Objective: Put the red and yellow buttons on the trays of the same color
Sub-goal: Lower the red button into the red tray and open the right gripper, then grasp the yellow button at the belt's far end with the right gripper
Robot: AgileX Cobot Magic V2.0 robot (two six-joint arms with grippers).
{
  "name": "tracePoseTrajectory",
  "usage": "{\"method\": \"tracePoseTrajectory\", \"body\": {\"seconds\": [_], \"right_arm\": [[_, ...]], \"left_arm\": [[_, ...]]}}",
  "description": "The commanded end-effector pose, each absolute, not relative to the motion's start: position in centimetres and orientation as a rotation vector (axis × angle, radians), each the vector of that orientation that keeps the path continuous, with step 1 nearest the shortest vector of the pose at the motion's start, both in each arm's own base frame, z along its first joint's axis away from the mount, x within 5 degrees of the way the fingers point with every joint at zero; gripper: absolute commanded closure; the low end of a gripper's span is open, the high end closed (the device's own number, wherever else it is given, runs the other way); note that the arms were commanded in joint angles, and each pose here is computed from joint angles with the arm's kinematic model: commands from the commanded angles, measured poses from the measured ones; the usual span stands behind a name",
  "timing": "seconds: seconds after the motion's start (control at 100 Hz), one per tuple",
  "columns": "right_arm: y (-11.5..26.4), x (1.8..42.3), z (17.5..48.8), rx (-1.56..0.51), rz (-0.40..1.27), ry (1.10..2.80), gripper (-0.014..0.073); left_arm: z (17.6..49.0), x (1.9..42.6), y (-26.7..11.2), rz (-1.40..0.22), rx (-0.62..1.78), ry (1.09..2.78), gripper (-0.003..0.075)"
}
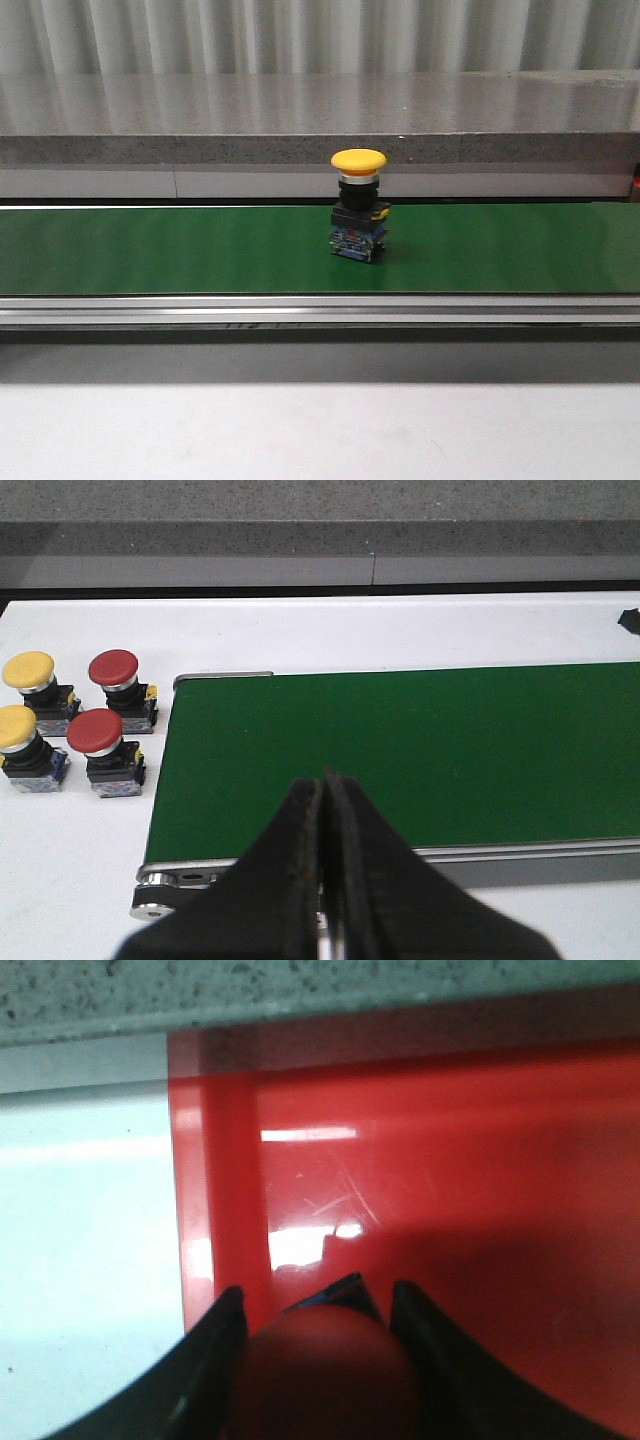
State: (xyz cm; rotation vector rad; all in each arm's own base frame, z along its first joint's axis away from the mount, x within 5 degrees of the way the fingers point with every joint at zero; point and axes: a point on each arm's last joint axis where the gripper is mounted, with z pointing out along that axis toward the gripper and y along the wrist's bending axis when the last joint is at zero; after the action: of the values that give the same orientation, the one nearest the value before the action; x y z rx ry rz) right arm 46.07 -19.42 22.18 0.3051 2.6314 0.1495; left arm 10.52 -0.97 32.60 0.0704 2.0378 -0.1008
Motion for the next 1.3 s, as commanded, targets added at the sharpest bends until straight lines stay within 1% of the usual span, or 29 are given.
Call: {"method": "tracePoseTrajectory", "body": {"seconds": [0.0,0.05,0.12,0.17,0.29,0.34,0.39,0.49,0.59,0.7,0.84,0.94,1.06,1.13,1.29], "right_arm": [[-19.6,45.8,26.0,0.296,0.109,2.522,0.0449],[-19.6,45.9,25.6,0.297,0.113,2.53,0.0435],[-19.6,46.0,25.4,0.299,0.117,2.537,0.038],[-19.6,46.0,25.2,0.3,0.118,2.54,0.0316],[-19.7,46.0,25.3,0.3,0.114,2.534,0.0118],[-19.7,46.0,25.6,0.3,0.11,2.526,0.0062],[-19.6,45.9,26.1,0.297,0.106,2.515,0.0029],[-19.3,45.5,27.8,0.292,0.109,2.482,0.0021],[-18.6,44.5,30.4,0.275,0.135,2.451,0.0021],[-17.1,43.3,33.4,0.177,0.177,2.425,0.0021],[-15.0,41.0,37.2,0.065,0.268,2.393,0.0021],[-14.0,39.1,39.3,0.029,0.272,2.393,0.0021],[-12.7,36.7,40.9,-0.023,0.263,2.386,0.0021],[-11.7,35.2,41.3,-0.064,0.257,2.382,0.0021],[-9.0,32.1,40.7,-0.153,0.246,2.383,0.0021]], "left_arm": [[34.1,10.8,-1.1,-0.114,0.063,1.941,0.074],[34.1,10.8,-1.1,-0.114,0.063,1.941,0.074],[34.1,10.8,-1.1,-0.114,0.063,1.941,0.074],[34.1,10.8,-1.1,-0.114,0.063,1.941,0.074],[34.1,10.8,-1.1,-0.114,0.063,1.941,0.074],[34.1,10.8,-1.1,-0.114,0.063,1.941,0.074],[34.1,10.8,-1.1,-0.114,0.063,1.941,0.074],[34.1,10.8,-1.1,-0.114,0.063,1.941,0.074],[34.1,10.8,-1.1,-0.114,0.063,1.941,0.074],[34.1,10.8,-1.1,-0.114,0.063,1.941,0.074],[34.1,10.8,-1.1,-0.114,0.063,1.941,0.074],[34.1,10.8,-1.1,-0.114,0.063,1.941,0.074],[34.1,10.8,-1.1,-0.114,0.063,1.941,0.074],[34.1,10.8,-1.1,-0.114,0.063,1.941,0.074],[34.1,10.8,-1.1,-0.114,0.063,1.941,0.074]]}}
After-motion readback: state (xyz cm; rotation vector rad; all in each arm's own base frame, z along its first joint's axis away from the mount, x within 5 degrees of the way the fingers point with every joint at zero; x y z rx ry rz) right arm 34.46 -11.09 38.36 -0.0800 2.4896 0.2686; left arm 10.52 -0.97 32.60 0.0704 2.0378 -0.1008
